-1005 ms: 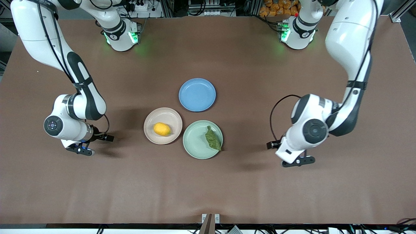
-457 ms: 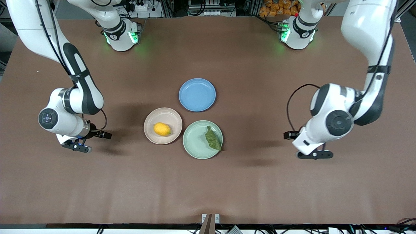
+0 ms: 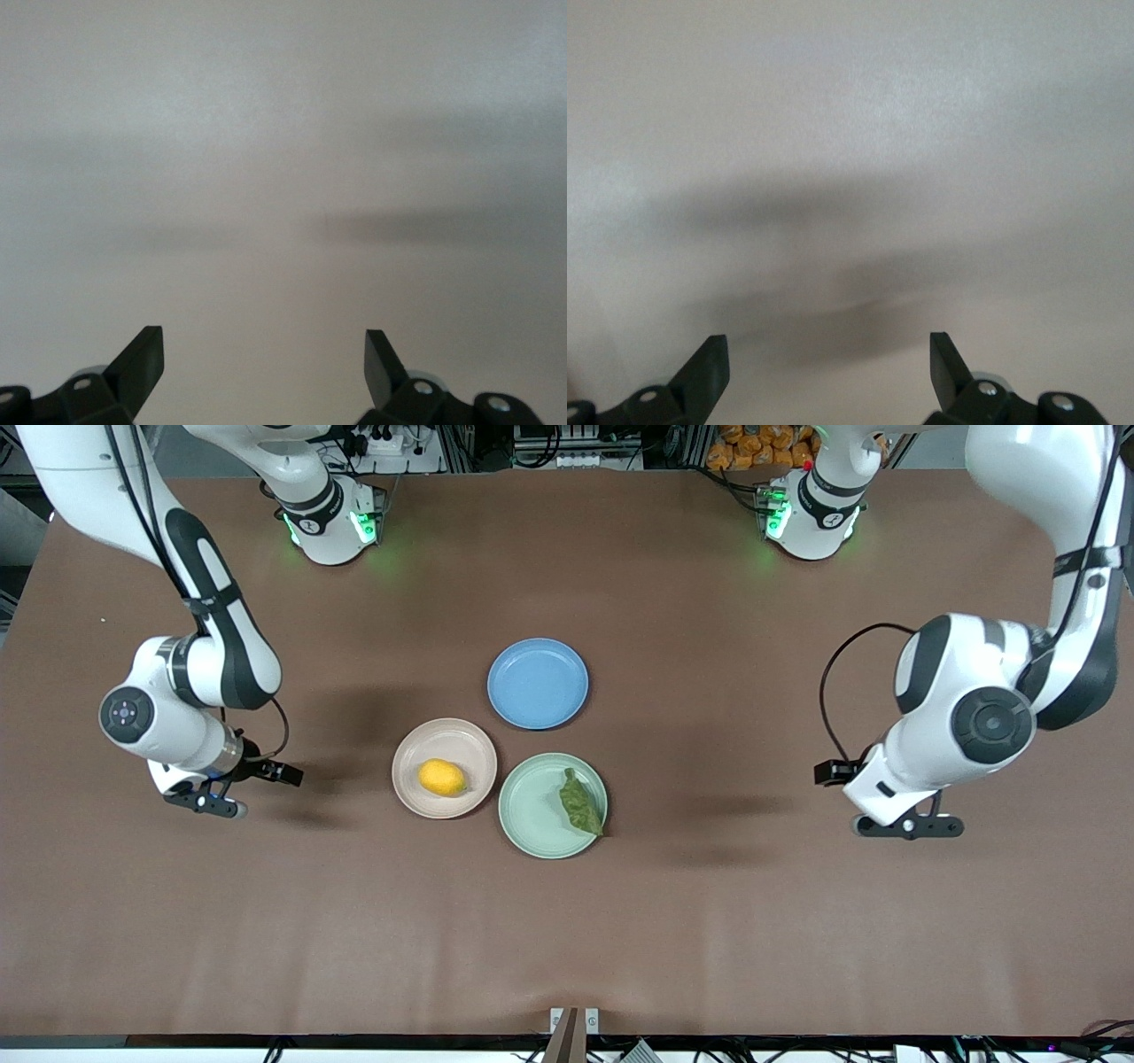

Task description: Place lemon and lettuce in plates

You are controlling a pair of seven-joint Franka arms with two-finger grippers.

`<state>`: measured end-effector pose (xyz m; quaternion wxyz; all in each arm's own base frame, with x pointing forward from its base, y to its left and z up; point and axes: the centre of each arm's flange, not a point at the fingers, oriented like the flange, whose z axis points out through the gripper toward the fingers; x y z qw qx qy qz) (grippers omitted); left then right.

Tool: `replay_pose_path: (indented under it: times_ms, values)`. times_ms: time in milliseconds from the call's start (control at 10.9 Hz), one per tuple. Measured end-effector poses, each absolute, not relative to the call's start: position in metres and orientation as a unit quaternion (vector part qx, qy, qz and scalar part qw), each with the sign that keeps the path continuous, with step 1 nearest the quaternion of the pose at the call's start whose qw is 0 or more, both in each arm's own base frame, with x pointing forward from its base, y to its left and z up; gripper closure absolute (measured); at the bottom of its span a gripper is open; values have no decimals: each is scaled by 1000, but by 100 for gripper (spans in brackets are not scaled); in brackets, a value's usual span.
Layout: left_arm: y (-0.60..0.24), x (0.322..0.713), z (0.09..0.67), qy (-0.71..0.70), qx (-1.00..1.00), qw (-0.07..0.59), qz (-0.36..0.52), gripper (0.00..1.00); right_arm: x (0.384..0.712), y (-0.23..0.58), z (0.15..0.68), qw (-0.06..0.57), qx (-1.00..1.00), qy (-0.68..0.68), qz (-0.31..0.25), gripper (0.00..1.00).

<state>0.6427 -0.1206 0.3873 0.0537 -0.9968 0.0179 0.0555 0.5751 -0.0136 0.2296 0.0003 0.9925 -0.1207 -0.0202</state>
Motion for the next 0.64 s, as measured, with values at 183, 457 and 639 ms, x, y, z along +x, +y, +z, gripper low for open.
replay_pose_path:
  times_ms: [183, 457, 639]
  values:
    - [-108, 638, 405, 17, -998, 38, 57, 0, 556, -10, 234, -2, 993, -117, -5, 0]
    - [-93, 632, 430, 5, -998, 16, 55, 0, 542, 0, 259, -6, 994, -108, 6, 0]
    - [-83, 630, 450, -9, -999, 6, 42, 0, 533, 7, 280, -7, 995, -101, 0, 0]
